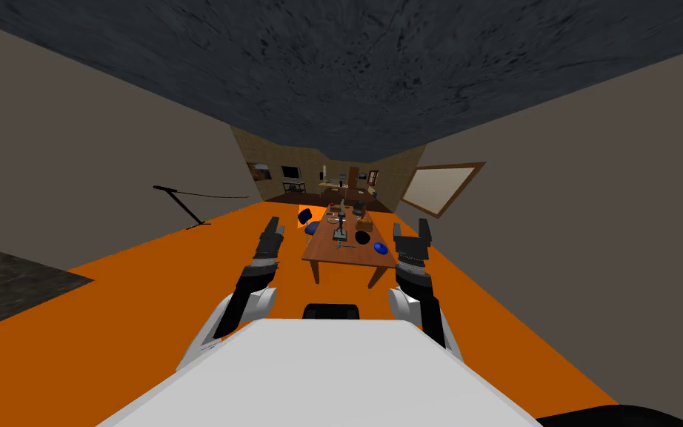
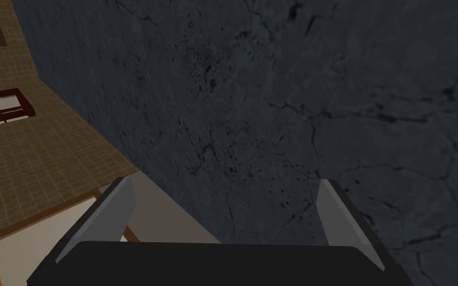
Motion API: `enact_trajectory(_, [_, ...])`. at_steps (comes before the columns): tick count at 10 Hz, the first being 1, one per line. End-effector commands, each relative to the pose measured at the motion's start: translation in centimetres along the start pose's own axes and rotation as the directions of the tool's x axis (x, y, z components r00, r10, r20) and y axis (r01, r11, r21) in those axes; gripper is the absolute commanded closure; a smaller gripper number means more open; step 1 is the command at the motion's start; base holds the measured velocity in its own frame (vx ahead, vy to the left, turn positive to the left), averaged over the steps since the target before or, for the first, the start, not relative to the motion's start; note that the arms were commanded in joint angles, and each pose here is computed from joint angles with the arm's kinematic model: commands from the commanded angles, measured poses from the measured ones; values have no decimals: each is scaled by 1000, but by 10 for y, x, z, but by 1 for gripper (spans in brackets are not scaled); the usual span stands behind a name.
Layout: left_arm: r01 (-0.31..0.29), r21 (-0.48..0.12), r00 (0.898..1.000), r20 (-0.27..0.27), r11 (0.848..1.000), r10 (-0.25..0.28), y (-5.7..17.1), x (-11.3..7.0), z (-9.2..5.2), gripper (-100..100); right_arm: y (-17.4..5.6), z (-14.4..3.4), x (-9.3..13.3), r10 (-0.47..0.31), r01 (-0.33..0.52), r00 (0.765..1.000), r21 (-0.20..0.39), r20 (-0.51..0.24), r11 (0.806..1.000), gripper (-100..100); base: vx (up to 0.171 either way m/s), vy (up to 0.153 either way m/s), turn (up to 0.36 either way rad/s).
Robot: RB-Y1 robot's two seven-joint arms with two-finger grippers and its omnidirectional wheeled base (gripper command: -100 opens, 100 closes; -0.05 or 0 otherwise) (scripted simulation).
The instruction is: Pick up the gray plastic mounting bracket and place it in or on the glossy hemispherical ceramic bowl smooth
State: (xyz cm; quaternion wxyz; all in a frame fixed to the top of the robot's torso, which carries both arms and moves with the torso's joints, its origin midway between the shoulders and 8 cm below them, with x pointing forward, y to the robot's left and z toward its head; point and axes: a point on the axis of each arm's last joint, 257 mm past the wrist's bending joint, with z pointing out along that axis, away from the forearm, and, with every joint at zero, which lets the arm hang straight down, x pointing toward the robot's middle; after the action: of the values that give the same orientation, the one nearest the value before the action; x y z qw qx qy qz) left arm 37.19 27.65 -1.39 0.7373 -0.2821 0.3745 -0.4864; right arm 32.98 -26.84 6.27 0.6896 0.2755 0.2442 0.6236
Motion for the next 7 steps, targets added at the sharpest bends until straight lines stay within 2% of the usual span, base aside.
enact_trajectory(1, [-15,-18,999,-41,1000,14,11,8,1,-100,0,0,0,0,0,1000,0,0,1000,0,6,-8,-61])
enact_trajectory(7, [-46,-142,990,-142,989,25,73,40,6,-100,0,0,0,0,0,1000,0,0,1000,0,16,-20,-85])
